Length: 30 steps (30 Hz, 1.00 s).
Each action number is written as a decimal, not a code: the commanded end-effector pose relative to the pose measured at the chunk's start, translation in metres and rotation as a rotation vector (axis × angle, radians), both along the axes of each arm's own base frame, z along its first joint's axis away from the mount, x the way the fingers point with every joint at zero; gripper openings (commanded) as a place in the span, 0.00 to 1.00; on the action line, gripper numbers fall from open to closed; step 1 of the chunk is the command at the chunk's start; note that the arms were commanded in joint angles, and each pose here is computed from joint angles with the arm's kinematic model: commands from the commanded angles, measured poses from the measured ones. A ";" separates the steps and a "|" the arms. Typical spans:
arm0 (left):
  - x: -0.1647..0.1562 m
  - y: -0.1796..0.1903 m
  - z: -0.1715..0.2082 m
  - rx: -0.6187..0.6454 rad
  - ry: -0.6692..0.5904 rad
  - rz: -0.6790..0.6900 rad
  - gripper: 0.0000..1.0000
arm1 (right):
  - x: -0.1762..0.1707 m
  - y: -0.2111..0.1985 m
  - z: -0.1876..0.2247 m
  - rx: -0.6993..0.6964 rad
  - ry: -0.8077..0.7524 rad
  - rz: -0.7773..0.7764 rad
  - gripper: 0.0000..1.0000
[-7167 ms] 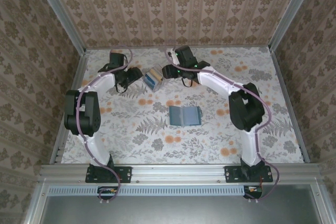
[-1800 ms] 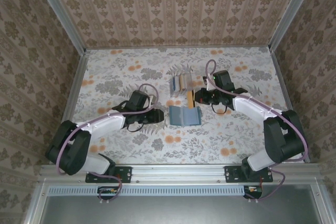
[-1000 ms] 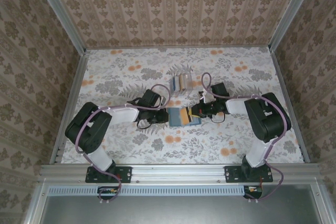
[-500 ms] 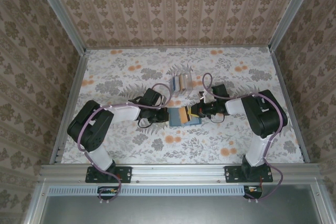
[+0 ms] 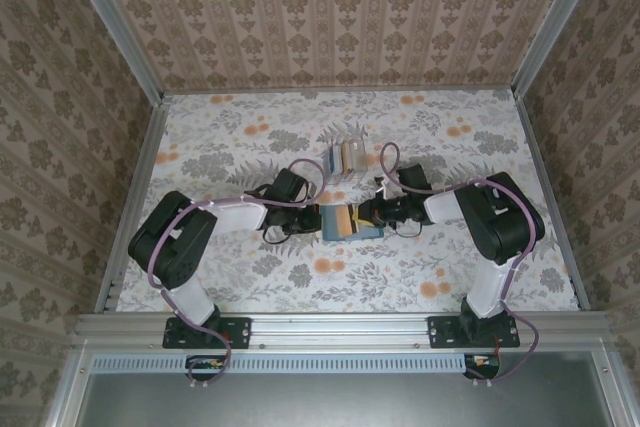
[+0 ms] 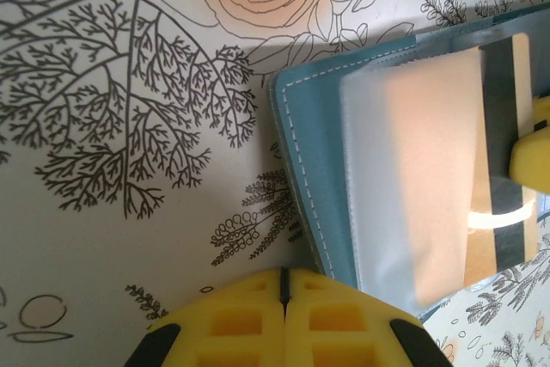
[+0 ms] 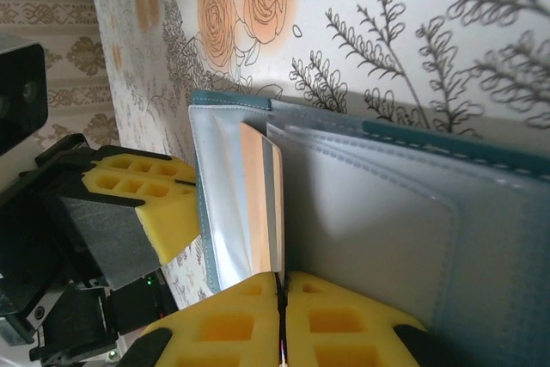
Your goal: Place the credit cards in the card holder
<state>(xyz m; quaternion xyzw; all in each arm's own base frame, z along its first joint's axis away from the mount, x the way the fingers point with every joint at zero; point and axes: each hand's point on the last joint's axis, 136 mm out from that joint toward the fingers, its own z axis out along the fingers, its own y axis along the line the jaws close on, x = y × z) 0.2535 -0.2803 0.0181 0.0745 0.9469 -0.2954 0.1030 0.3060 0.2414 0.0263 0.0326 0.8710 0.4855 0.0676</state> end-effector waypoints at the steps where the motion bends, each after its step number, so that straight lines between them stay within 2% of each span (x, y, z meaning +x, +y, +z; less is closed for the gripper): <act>1: -0.004 0.008 -0.025 0.060 0.029 0.034 0.00 | -0.012 0.003 -0.013 -0.075 0.069 -0.018 0.09; 6: -0.005 0.008 -0.025 0.051 0.024 0.043 0.00 | -0.016 0.014 -0.016 -0.111 0.072 0.002 0.10; 14: -0.009 0.014 -0.025 0.076 0.030 0.040 0.00 | -0.014 0.004 -0.012 -0.201 0.048 -0.029 0.25; 19: -0.011 0.016 -0.025 0.079 0.034 0.044 0.00 | -0.016 -0.006 -0.008 -0.274 0.030 -0.024 0.29; 23: -0.011 0.015 -0.025 0.086 0.042 0.031 0.00 | -0.015 -0.013 -0.004 -0.330 0.015 -0.025 0.29; 27: -0.011 0.012 -0.022 0.060 0.026 0.030 0.00 | -0.014 -0.005 -0.001 -0.323 0.005 -0.002 0.18; 30: -0.011 0.010 -0.023 0.066 0.042 0.020 0.00 | -0.016 0.003 -0.007 -0.318 0.025 0.011 0.17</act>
